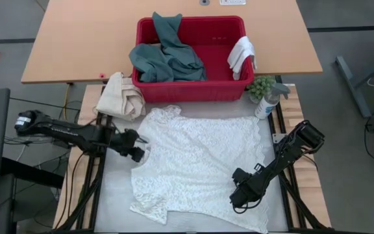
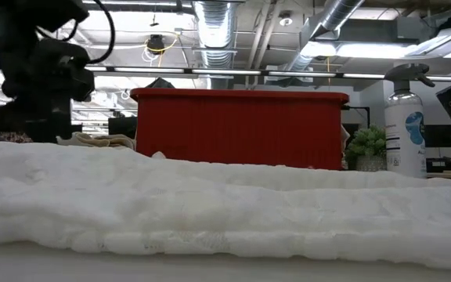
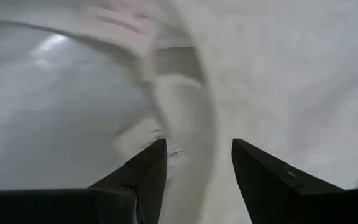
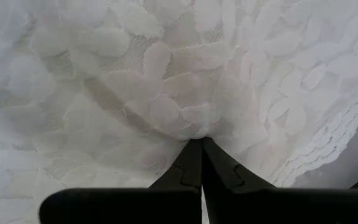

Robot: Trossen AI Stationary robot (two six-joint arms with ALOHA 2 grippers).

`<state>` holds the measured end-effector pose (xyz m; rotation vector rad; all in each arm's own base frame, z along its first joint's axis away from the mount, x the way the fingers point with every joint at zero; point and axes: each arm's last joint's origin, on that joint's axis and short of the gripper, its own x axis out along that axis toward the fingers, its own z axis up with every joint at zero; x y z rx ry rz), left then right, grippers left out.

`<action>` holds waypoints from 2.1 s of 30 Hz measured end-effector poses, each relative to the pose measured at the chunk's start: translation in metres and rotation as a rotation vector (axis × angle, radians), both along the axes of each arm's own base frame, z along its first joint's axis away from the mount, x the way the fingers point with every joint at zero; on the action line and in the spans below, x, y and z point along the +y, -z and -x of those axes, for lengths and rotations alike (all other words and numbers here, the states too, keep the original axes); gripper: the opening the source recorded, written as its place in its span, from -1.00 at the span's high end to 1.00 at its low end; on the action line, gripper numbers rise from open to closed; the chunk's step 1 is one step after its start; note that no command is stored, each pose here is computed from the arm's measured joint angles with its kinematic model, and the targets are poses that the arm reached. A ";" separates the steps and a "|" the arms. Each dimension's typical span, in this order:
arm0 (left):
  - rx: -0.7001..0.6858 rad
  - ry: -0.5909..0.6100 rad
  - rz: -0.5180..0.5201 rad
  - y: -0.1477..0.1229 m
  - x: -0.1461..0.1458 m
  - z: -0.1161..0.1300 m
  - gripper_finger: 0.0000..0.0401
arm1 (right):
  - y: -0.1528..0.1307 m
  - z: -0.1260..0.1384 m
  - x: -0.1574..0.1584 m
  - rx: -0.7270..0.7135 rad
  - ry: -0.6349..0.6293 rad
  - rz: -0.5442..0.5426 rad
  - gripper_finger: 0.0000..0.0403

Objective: Fold Laundry from Bin
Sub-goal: Fold the white shirt

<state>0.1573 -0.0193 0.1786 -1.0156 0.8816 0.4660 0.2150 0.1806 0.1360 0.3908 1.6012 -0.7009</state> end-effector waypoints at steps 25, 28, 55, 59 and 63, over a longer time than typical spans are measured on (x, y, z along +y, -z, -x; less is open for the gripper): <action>0.101 -0.016 -0.120 0.053 -0.017 -0.024 0.97 | 0.000 0.000 0.000 -0.004 0.025 0.003 0.87; 0.151 -0.034 -0.084 0.057 -0.018 -0.022 0.96 | 0.000 0.000 0.000 -0.004 0.025 0.003 0.87; 0.298 -0.078 0.121 0.031 -0.013 0.025 1.00 | 0.000 0.000 0.000 -0.006 0.021 0.008 0.87; 0.309 -0.084 0.135 0.029 -0.012 0.029 1.00 | 0.000 0.000 0.000 -0.006 0.021 0.008 0.87; 0.284 -0.111 0.146 0.024 -0.011 0.031 1.00 | 0.000 0.000 0.000 -0.006 0.022 0.008 0.87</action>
